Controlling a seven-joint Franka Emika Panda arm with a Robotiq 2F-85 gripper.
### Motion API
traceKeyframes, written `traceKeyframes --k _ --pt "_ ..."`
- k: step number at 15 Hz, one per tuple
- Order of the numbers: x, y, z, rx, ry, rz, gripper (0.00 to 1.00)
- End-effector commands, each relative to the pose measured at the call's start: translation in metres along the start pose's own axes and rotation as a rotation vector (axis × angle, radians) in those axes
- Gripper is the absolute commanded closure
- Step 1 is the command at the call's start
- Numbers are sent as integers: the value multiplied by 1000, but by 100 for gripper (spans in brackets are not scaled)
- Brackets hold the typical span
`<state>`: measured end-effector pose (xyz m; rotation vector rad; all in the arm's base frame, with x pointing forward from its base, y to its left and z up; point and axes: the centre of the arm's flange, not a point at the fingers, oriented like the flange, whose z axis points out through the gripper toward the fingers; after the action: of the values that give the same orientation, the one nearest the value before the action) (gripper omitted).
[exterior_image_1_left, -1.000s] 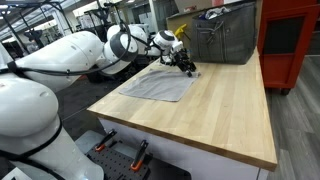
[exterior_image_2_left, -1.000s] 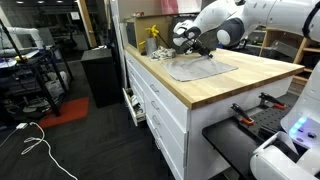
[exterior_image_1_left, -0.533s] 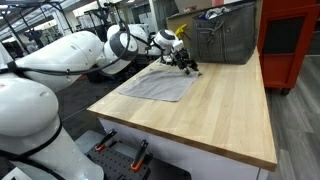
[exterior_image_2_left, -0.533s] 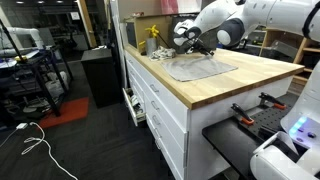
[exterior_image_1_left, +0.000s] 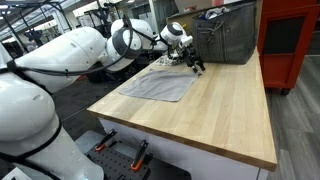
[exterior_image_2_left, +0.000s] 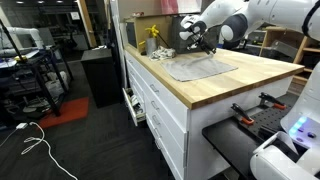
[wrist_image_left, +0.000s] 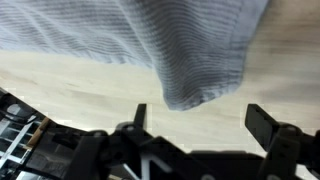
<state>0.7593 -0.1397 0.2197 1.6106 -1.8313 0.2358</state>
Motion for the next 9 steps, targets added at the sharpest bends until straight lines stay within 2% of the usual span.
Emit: traceKeyframes --k 1,4,5,9 --pt "35 62 14 94 -113 -34 0" --pt "53 60 15 168 -160 -76 0" --pt "47 -10 -3 124 -102 -35 0" --pt "46 -11 1 125 -105 -38 0"
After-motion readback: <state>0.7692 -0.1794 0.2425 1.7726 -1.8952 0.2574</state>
